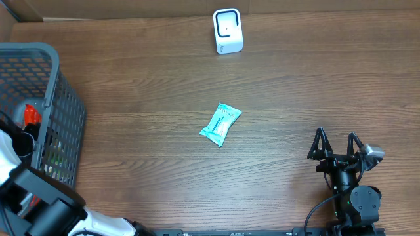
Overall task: Scan the item barcode
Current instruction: 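Grasp the yellow POKKA green tea pouch with the left gripper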
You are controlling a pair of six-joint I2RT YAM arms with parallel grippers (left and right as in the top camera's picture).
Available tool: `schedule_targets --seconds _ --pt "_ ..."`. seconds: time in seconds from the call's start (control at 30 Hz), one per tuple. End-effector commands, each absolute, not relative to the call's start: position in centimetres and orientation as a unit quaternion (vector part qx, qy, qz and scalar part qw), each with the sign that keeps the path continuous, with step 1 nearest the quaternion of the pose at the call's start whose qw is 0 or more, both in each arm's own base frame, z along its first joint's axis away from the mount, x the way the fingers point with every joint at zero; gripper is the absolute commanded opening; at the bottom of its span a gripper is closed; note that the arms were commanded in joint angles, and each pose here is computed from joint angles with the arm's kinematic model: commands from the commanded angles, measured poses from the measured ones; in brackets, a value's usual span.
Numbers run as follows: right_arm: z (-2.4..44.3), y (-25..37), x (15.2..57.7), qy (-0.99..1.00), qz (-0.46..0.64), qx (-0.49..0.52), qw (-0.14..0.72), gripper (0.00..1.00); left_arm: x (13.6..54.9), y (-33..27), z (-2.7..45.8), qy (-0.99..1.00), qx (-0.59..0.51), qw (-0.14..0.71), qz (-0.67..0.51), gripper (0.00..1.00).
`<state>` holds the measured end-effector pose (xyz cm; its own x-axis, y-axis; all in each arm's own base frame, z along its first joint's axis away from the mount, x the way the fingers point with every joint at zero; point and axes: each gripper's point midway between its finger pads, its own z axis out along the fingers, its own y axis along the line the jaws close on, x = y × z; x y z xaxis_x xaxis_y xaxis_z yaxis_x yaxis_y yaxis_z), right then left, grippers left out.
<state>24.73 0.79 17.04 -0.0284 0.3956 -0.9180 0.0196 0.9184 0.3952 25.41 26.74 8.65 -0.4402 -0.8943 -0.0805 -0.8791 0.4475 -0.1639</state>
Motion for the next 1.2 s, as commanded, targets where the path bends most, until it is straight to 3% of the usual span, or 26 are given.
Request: schedule_targets --seconds 0.0,0.47,0.87,1.0,1.17 --pt "16.7 0.8 24.8 0.705 0.138 0.151 0.68 1.0 25.1 26.4 7.0 0.843 -0.533 0.051 -0.052 0.7" --pt "16.7 0.8 24.8 0.705 0.138 0.151 0.68 1.0 23.6 28.4 6.6 0.854 -0.52 0.029 0.016 0.72" --pt "16.7 0.8 24.8 0.705 0.138 0.151 0.679 1.0 21.3 30.1 5.5 0.865 -0.493 -0.006 0.093 0.8" --pt "16.7 0.8 24.8 0.705 0.138 0.151 0.68 1.0 21.4 29.9 4.6 0.866 -0.492 -0.014 0.086 0.76" --pt "16.7 0.8 24.8 0.705 0.138 0.151 0.68 1.0 21.9 29.6 4.0 0.868 -0.491 -0.012 0.07 0.64"
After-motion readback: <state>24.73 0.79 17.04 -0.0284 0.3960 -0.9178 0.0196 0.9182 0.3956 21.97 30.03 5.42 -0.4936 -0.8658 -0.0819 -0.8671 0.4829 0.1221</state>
